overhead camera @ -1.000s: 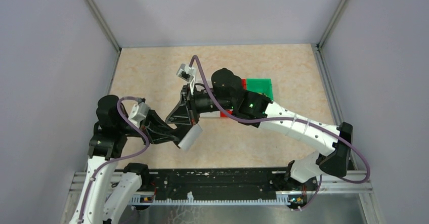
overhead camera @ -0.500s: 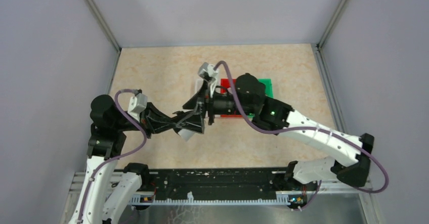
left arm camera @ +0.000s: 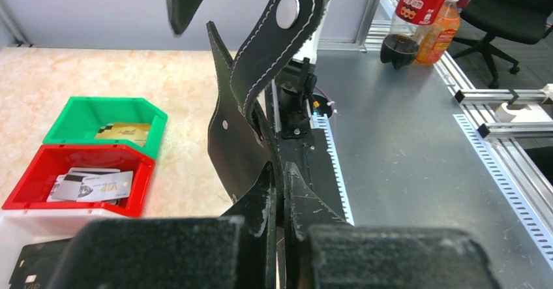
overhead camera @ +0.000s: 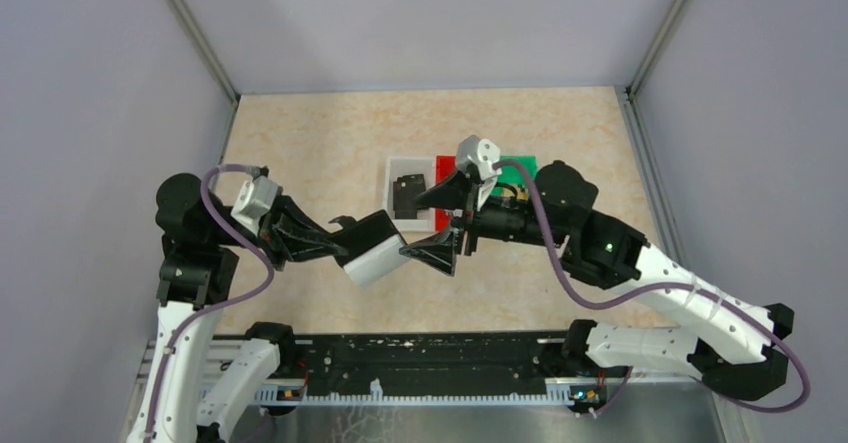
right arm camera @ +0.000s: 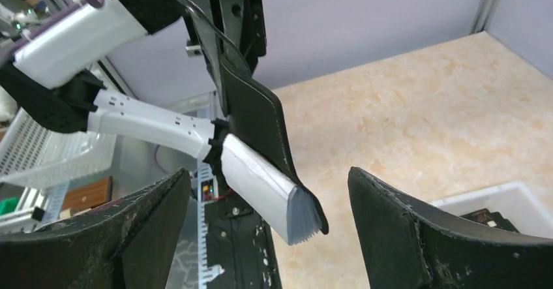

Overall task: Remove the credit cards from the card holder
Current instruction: Open the card holder.

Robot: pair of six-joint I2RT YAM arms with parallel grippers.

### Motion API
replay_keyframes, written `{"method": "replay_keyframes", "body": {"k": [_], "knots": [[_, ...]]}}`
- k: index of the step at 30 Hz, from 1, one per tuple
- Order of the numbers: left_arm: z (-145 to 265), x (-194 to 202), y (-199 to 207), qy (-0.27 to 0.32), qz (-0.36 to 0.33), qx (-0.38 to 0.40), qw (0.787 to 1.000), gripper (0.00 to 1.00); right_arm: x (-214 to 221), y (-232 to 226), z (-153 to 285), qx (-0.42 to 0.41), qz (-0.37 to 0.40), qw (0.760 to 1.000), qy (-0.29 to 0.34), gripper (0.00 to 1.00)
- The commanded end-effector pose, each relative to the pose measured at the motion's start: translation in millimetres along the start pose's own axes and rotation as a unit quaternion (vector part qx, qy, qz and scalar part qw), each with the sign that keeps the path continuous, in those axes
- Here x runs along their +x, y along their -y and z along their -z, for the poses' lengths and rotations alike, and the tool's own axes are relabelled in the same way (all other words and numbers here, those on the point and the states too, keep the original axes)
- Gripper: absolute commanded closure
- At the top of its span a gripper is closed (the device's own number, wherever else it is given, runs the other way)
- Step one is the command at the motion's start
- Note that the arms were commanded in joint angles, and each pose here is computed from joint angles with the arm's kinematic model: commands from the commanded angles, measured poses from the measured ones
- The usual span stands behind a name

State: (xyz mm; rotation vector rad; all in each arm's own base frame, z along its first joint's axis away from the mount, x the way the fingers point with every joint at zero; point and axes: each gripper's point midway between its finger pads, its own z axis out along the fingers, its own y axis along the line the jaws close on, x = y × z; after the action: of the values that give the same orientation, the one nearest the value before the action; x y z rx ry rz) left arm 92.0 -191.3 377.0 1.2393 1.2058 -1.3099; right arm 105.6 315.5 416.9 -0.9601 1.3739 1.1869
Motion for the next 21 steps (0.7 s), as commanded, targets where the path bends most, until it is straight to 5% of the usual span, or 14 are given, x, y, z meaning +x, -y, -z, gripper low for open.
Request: {"method": "replay_keyframes", "body": {"k": [1,7,16,17,19,21], "knots": [[1,-13,15,-0.005,-0.019,0.035,0.999,1.0,17,-1,-18,-0.033,0.02,0.999,-0.035,0.12],[1,-17,19,-0.005,-0.026,0.039,0.999,1.0,19,-17,-47,-0.106,-0.004,0.993,-0.049,0.26],[2,-16,25,-0.009,-0.025,0.055,0.998,1.0,18,-34,-58,-0.161,-0.049,0.985,-0.028,0.82],[2,-16,25,-0.009,-0.023,0.057,0.998,1.0,17,-35,-56,-0.162,-0.048,0.985,-0.026,0.81],[2,-16,26,-0.01,-0.022,0.06,0.998,1.0,18,-31,-53,-0.149,-0.038,0.988,-0.032,0.61],[2,-16,27,-0.01,-0.023,0.059,0.998,1.0,17,-29,-48,-0.14,-0.028,0.989,-0.032,0.66]]}}
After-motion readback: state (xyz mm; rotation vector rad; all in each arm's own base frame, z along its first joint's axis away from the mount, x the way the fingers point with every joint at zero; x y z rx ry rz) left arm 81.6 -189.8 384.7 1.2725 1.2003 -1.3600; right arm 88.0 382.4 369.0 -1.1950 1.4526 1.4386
